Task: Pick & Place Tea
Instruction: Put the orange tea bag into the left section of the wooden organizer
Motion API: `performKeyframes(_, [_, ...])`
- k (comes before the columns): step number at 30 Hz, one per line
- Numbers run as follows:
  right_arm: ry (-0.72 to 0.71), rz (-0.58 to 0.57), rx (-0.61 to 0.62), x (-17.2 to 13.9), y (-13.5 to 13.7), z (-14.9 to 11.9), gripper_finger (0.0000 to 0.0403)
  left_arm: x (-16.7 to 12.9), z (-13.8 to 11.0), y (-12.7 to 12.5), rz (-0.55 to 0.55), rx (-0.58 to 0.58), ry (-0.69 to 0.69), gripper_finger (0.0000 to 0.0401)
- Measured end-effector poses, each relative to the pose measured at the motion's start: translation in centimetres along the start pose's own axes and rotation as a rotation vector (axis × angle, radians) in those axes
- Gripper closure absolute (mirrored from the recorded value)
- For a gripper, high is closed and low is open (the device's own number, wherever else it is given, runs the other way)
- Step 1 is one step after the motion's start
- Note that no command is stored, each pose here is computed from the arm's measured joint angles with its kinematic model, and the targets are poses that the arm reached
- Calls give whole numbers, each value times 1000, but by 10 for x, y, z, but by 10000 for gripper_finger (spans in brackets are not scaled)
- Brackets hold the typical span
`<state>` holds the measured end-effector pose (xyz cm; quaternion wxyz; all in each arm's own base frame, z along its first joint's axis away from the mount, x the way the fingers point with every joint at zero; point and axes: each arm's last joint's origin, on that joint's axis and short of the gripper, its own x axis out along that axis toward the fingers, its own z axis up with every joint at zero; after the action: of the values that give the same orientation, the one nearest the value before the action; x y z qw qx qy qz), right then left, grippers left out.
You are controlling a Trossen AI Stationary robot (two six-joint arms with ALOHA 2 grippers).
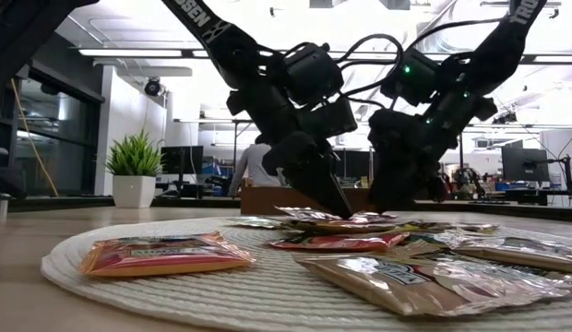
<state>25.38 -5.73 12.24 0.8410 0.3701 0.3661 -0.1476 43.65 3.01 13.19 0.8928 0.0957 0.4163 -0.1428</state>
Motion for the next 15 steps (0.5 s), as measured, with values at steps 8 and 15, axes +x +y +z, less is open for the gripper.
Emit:
performKeyframes(8, [6, -4, 87, 4, -3, 0, 253, 2, 1, -4, 20, 14, 12, 401])
performKeyframes(15, [7, 4, 178, 2, -10, 5, 175, 2, 0, -5, 11, 15, 13, 401])
